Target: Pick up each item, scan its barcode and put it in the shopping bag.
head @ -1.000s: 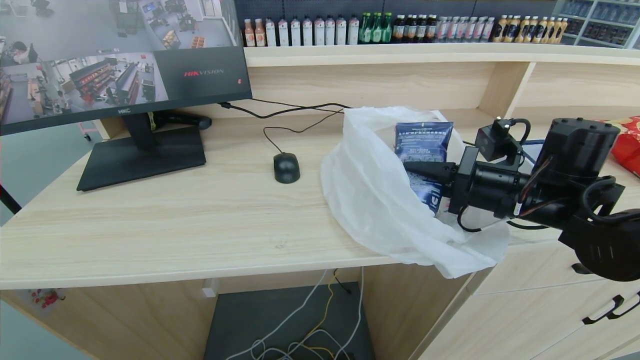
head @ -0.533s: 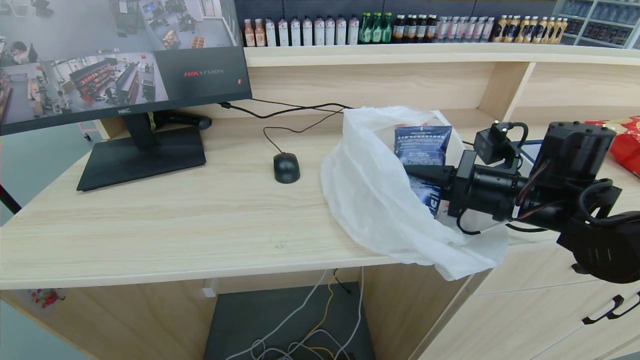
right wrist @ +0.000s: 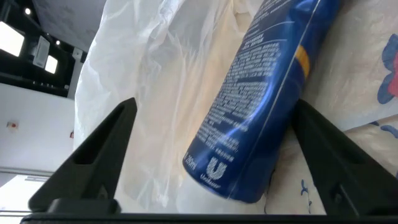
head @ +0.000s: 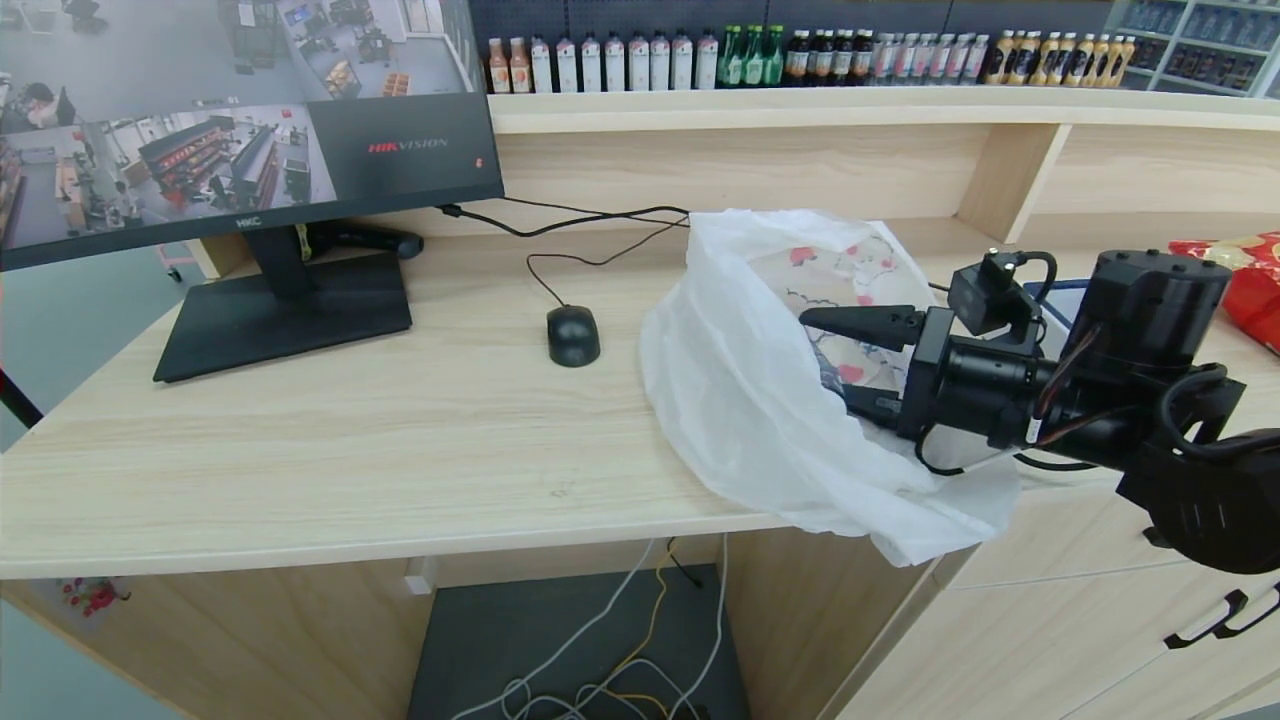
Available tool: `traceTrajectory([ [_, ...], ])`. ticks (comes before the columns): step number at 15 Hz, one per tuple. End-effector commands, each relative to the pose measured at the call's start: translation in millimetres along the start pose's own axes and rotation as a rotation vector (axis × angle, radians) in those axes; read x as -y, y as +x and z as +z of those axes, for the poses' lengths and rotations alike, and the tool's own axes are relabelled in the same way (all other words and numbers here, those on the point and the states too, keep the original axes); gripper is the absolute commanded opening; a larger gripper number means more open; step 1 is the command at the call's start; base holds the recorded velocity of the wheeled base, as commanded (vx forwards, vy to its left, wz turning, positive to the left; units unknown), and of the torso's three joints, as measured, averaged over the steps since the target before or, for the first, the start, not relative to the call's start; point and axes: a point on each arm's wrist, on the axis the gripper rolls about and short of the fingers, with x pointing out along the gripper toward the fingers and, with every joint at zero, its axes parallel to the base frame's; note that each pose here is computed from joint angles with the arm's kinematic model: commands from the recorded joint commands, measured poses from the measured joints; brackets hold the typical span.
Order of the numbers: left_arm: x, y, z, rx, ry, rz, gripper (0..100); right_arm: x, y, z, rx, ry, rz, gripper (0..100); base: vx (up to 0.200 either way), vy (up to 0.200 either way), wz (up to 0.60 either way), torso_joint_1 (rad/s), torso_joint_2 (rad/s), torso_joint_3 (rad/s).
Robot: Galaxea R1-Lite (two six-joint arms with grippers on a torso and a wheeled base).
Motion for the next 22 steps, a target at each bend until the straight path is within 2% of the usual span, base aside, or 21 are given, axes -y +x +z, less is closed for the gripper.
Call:
traceTrajectory([
  [1,0.0,0.0,0.0,0.0,0.0,0.0,100,-1.4,-1.0,0.1,0.002,-0.002,0.001,100,0.0,0.0,0.0,0.0,0.0,0.0],
  [9,0.0,0.0,0.0,0.0,0.0,0.0,100,-1.0,-3.8,2.6,0.022,-0.004,-0.008,100,0.0,0.0,0.0,0.0,0.0,0.0],
  [15,0.0,0.0,0.0,0.0,0.0,-0.001,100,-24.3,-19.2,10.0,0.072,-0.051,0.031,100,0.0,0.0,0.0,0.0,0.0,0.0],
  [22,0.0,0.0,0.0,0.0,0.0,0.0,100,-61.9,-52.5,29.9,0.236,-0.206,0.058,100,0.0,0.0,0.0,0.0,0.0,0.0],
])
